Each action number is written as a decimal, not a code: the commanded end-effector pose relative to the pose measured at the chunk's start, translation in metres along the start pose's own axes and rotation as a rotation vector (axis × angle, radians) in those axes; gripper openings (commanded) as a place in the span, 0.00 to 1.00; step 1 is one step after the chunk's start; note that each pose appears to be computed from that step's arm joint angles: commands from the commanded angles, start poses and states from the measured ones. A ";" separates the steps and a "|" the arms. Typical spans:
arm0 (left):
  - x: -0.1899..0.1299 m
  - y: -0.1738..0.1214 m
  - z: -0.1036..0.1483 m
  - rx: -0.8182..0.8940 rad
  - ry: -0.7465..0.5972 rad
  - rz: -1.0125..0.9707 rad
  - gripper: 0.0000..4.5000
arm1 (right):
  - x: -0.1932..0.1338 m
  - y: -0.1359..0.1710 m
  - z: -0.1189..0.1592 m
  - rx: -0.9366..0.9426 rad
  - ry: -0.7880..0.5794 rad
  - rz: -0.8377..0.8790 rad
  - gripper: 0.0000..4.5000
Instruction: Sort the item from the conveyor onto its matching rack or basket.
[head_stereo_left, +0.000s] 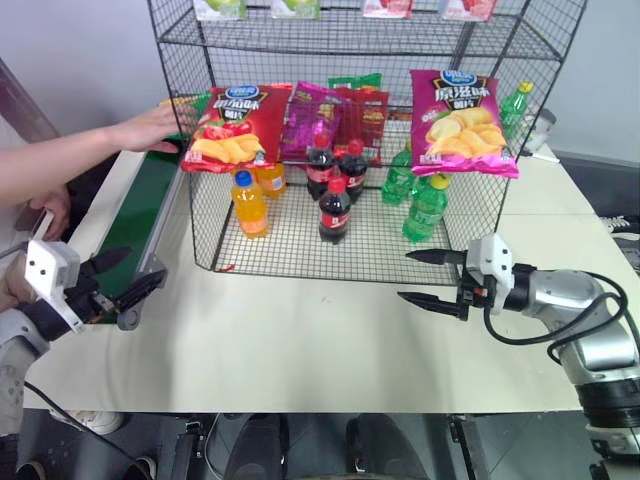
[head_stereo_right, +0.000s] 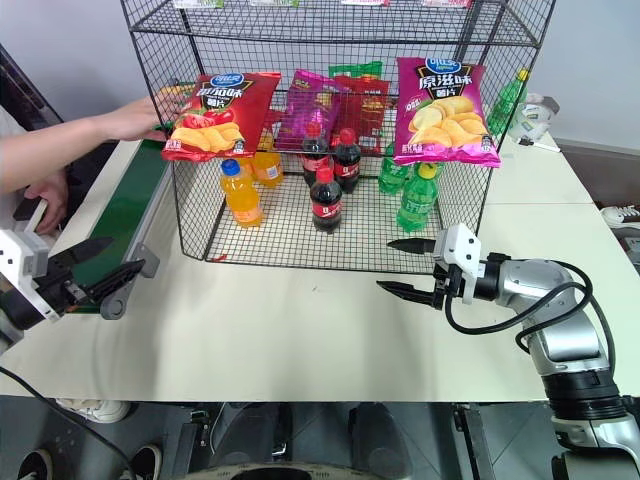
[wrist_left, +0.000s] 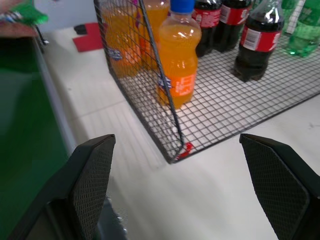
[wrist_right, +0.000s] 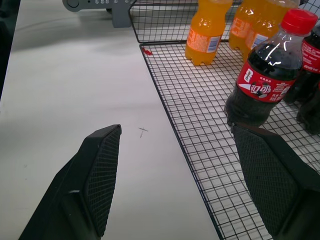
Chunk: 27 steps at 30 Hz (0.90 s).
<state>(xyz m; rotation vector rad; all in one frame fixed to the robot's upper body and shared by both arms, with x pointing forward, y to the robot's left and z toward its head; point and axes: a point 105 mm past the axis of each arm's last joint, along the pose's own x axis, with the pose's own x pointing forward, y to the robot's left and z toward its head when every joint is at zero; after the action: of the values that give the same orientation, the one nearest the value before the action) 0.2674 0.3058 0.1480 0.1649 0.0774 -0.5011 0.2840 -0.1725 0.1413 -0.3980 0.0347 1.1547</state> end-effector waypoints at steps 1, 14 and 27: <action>-0.004 0.005 0.018 0.061 -0.063 0.039 0.95 | 0.003 0.000 0.013 -0.020 -0.043 0.016 0.81; -0.028 0.013 0.015 0.376 -0.042 0.210 0.95 | 0.060 0.036 0.044 0.036 -0.209 0.258 0.99; -0.094 0.016 -0.001 0.986 0.198 0.340 0.95 | 0.084 0.033 0.047 0.002 -0.262 0.289 0.99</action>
<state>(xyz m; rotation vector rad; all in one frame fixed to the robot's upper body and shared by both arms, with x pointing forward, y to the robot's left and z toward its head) 0.1985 0.3643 0.1472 1.0844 0.0422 -0.1684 0.2810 -0.0762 0.1491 -0.2295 -0.0896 1.4656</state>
